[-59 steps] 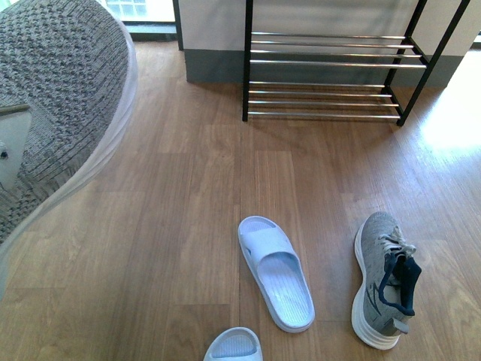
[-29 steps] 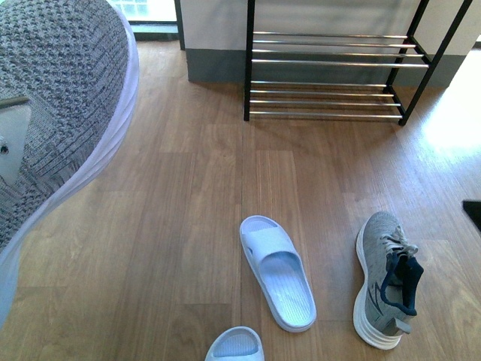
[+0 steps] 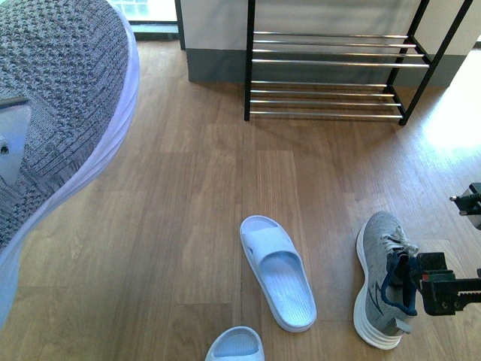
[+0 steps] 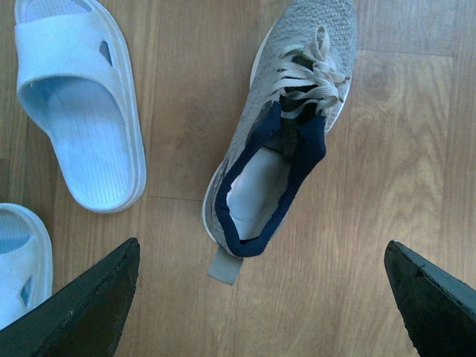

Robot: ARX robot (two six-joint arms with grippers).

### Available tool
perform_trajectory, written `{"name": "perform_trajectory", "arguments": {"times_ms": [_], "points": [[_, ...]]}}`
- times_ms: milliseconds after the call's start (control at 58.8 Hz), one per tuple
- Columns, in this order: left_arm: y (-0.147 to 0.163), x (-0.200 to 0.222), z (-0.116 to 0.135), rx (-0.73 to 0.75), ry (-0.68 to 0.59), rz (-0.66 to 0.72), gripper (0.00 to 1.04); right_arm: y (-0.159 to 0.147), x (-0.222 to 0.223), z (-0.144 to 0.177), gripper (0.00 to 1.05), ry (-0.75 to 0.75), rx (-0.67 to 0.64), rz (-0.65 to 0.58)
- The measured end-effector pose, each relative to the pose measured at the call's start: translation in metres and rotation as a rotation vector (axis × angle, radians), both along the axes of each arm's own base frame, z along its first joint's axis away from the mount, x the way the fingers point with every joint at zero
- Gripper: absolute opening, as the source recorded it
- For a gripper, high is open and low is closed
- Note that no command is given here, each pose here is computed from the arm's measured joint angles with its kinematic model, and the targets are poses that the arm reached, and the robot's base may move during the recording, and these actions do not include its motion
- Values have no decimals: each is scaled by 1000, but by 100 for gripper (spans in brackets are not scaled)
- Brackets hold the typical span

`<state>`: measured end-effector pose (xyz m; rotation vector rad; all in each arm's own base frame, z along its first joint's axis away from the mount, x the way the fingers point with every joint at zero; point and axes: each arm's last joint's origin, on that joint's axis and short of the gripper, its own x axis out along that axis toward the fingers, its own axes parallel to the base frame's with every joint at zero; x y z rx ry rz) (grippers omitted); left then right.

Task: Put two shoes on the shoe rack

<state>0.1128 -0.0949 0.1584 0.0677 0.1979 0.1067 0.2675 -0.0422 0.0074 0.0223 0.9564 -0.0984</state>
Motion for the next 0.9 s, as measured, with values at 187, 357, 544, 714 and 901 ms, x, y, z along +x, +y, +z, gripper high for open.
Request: {"name": "perform_trajectory", "arguments": {"times_ms": [187, 357, 544, 714, 901], "points": [[0, 0, 0, 0, 0, 0, 2, -8, 11, -19, 95, 38, 18, -15], [0, 0, 0, 0, 0, 0, 2, -21, 20, -41, 95, 73, 25, -53], [0, 0, 0, 0, 0, 0, 2, -32, 26, -57, 95, 92, 27, -84], [0, 0, 0, 0, 0, 0, 2, -43, 30, -64, 95, 91, -16, -80], [0, 0, 0, 0, 0, 0, 2, -53, 30, -72, 95, 101, -11, -101]]}}
